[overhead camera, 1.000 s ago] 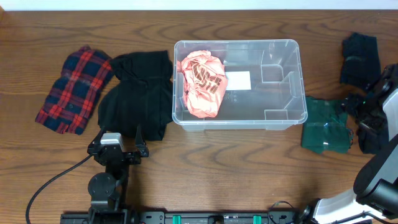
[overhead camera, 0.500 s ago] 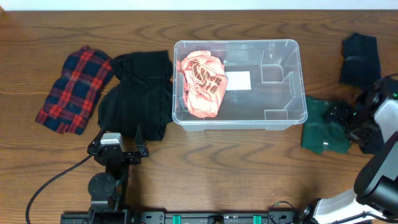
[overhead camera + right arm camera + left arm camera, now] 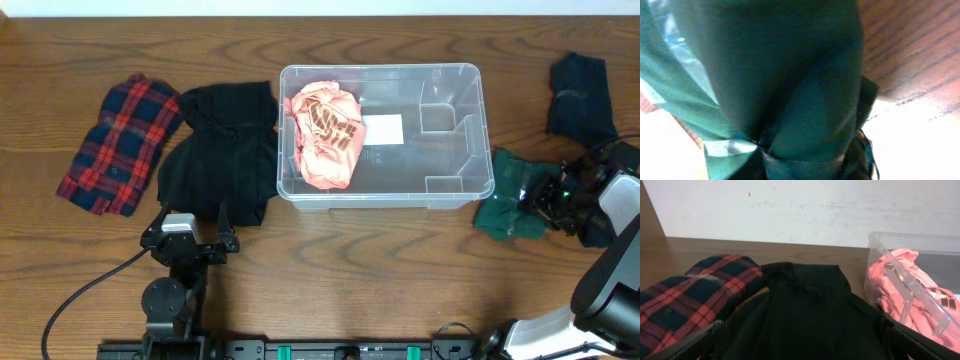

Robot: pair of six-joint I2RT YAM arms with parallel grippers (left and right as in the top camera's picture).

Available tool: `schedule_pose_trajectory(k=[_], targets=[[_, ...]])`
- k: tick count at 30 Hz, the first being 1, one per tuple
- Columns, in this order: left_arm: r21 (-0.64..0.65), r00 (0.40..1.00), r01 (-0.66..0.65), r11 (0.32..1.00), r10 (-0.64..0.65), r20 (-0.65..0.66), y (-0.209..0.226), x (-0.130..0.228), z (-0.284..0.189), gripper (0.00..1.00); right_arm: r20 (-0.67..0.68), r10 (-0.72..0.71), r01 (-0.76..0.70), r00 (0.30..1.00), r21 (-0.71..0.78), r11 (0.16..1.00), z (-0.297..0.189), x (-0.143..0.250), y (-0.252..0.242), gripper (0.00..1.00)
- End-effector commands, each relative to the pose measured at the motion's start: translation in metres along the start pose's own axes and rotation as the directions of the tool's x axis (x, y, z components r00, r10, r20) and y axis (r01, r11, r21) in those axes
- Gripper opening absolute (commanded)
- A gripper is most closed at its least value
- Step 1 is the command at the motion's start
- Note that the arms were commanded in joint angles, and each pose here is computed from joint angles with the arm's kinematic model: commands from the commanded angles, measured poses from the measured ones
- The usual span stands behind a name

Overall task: Pack container
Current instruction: 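Grasp the dark green cloth with the right gripper, then lift the green cloth and carry it into the bin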

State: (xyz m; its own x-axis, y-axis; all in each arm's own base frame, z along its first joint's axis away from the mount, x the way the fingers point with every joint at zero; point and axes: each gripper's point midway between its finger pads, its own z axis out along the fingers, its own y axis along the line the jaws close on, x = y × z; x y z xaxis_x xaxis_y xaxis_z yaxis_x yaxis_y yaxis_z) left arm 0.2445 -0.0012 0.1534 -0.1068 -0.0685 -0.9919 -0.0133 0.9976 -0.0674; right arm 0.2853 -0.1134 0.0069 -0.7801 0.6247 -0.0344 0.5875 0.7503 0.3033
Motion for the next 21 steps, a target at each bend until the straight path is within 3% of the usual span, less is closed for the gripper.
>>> schedule_pose_trajectory(k=[1,6,13,21], targets=[[-0.023,0.999,0.012,1.0,-0.013,-0.048,0.004,0.017,0.001,0.98,-0.007,0.0,0.001,1.0,0.02,1.0,0.003,0.001,-0.004,0.1],[-0.023,0.999,0.012,1.0,-0.013,-0.048,0.004,0.017,0.001,0.98,0.091,-0.029,0.029,0.995,0.01,1.0,-0.036,-0.03,0.012,0.03],[-0.023,0.999,0.012,1.0,-0.013,-0.048,0.004,0.017,0.001,0.98,0.319,-0.097,0.119,0.943,-0.052,0.992,-0.136,-0.065,0.068,0.01],[-0.023,0.999,0.012,1.0,-0.013,-0.048,0.004,0.017,0.001,0.98,0.523,-0.227,0.378,0.821,-0.202,0.903,-0.208,-0.042,0.174,0.01]])
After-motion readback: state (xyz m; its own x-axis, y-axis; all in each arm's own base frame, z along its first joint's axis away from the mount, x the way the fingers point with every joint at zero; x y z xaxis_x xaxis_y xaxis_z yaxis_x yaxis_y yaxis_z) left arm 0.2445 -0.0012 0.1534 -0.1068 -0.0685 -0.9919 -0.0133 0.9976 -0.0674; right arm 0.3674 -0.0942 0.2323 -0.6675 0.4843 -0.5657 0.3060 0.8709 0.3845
